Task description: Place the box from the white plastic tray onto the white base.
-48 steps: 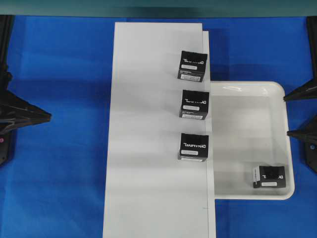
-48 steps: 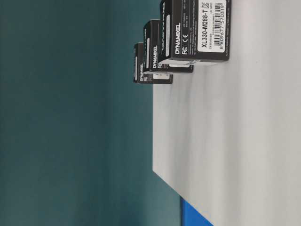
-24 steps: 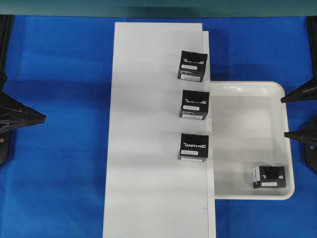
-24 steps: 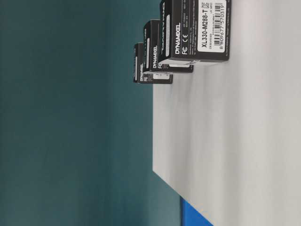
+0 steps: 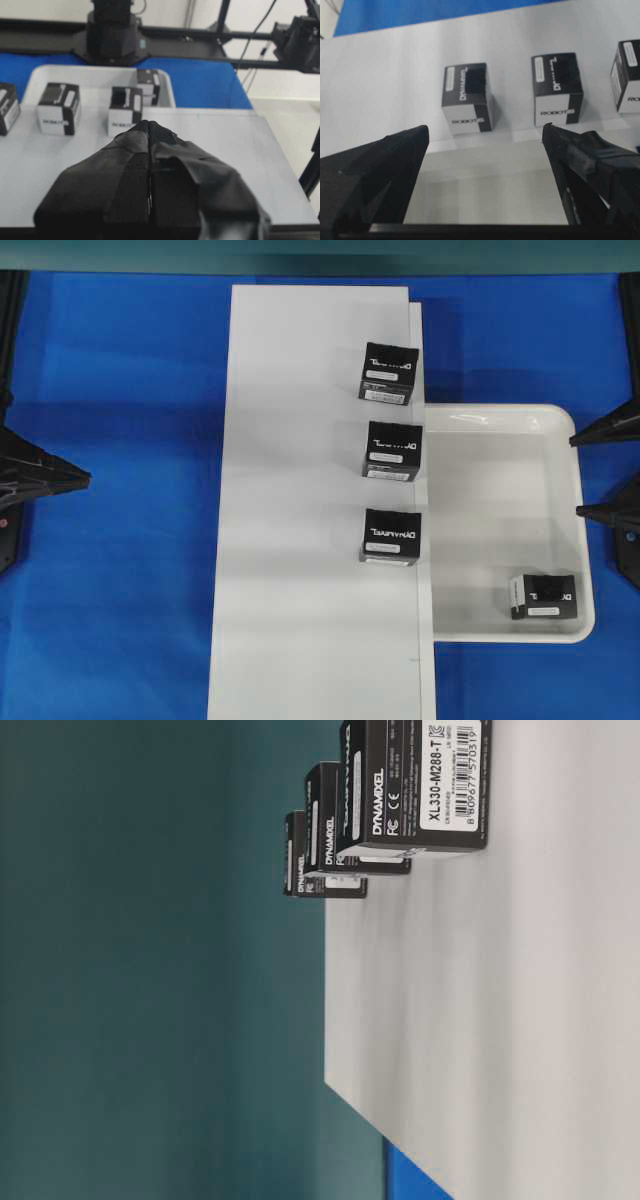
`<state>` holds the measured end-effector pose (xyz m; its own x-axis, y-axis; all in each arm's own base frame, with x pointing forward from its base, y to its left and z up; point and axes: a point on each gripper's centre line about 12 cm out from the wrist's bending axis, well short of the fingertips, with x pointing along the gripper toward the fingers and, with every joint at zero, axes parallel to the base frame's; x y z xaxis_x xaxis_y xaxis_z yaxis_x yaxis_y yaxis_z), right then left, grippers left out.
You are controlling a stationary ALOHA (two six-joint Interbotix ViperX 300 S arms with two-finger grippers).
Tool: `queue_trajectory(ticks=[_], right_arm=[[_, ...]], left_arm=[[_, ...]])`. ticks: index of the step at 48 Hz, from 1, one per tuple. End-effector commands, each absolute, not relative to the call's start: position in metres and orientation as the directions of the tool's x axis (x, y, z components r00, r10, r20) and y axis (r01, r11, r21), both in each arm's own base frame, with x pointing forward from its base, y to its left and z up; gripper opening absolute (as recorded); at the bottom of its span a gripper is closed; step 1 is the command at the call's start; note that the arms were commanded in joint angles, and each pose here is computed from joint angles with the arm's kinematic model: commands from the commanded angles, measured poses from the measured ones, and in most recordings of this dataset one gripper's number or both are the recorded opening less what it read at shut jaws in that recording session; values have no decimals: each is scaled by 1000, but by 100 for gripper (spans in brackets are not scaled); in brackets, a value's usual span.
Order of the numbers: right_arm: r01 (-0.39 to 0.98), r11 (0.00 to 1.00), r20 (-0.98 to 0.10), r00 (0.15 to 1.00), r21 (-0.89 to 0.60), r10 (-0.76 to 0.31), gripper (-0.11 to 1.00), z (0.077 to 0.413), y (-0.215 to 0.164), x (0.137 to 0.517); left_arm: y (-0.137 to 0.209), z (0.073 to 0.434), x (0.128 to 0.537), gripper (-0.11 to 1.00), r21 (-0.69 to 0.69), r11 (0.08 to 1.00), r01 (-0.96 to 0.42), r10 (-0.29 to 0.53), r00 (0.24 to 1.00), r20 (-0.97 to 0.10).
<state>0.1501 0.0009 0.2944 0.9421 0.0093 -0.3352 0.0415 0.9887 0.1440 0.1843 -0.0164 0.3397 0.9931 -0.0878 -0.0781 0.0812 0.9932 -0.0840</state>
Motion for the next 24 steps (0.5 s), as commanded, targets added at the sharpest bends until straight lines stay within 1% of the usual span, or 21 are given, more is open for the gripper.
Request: queue_trajectory(ticks=[1,9,17,24], right_arm=[[41,989,-325,946,142,7,96,298,1,152],[39,989,-313,950,142,7,96,300,1,152],[36,991,-305,952,132,6,96,303,0,150],[35,991,-297,955,132,6,96,305,0,149]], left_arm=[[-17,342,185,-7,-84,993,81,-88,992,-90],[-17,343,184,-7,-104,992,79,-88,992,-92],[-17,339,184,-7,-123,990,72,-87,989,-122],[-16,339,184,-7,-124,990,71,-87,988,-127]])
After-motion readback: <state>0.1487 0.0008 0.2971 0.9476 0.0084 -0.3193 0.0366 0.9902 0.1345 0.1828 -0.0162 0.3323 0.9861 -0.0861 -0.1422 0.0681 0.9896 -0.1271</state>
